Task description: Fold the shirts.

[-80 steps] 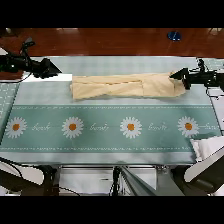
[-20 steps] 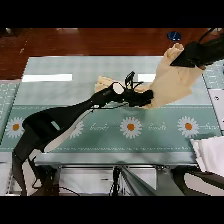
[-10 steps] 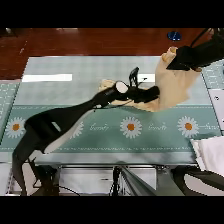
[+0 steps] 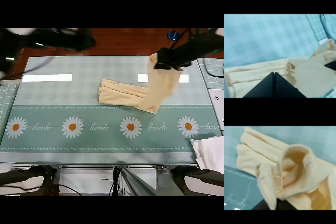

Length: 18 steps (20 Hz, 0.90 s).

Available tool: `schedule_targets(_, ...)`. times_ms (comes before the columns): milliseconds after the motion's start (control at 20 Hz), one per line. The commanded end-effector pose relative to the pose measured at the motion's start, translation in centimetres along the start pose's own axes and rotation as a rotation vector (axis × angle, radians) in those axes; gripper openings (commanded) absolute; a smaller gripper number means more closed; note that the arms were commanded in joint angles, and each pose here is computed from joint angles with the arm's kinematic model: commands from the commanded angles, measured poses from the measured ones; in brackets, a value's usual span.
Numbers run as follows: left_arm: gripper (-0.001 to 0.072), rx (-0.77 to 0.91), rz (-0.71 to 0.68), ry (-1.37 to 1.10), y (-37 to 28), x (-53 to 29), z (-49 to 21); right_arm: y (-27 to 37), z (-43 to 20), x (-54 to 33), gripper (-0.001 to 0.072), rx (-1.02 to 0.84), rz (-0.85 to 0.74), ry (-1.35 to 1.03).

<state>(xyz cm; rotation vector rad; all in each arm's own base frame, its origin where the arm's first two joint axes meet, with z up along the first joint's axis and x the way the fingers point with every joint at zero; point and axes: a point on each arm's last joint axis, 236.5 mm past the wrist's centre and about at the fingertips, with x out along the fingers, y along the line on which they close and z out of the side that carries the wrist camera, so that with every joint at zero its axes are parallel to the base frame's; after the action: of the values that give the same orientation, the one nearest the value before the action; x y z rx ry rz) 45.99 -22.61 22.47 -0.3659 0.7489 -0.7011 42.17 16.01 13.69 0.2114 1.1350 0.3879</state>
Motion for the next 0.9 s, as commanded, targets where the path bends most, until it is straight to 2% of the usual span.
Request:
schedule_targets(0,0.0041,0.088,0.16,-0.155,1.1,-13.7,2.9,3.1,1.6,6.6,0.0026,0.042,0.032,-0.03)
schedule_targets(200,0.0041,0.162,0.241,-0.267,-0.5,-20.6,3.5,6.7,0.5,13.9,0.0026,0.074,0.066,-0.001)
schedule_targets(450,0.0041,0.166,0.229,-0.158,-0.7,-20.1,0.7,10.1,-1.2,20.2,0.0027,0.107,0.095,0.002)
schedule_targets(600,0.0042,0.142,0.213,-0.066,0.1,-18.9,-1.7,11.6,0.1,21.7,0.0029,0.13,0.14,-0.071)
schedule_targets(650,0.0041,0.134,0.206,-0.039,0.4,-18.4,-2.4,12.1,1.0,21.6,0.0091,0.149,0.166,-0.109)
schedule_targets(750,0.0042,0.123,0.189,-0.001,0.6,-17.3,-3.6,12.9,3.1,21.0,0.039,0.183,0.215,-0.189)
schedule_targets(800,0.0041,0.117,0.179,0.018,0.7,-16.7,-4.2,13.4,3.9,20.6,0.05,0.208,0.245,-0.218)
schedule_targets(850,0.0042,0.111,0.17,0.036,0.8,-16.1,-4.7,13.9,4.5,20.0,0.0547,0.222,0.267,-0.24)
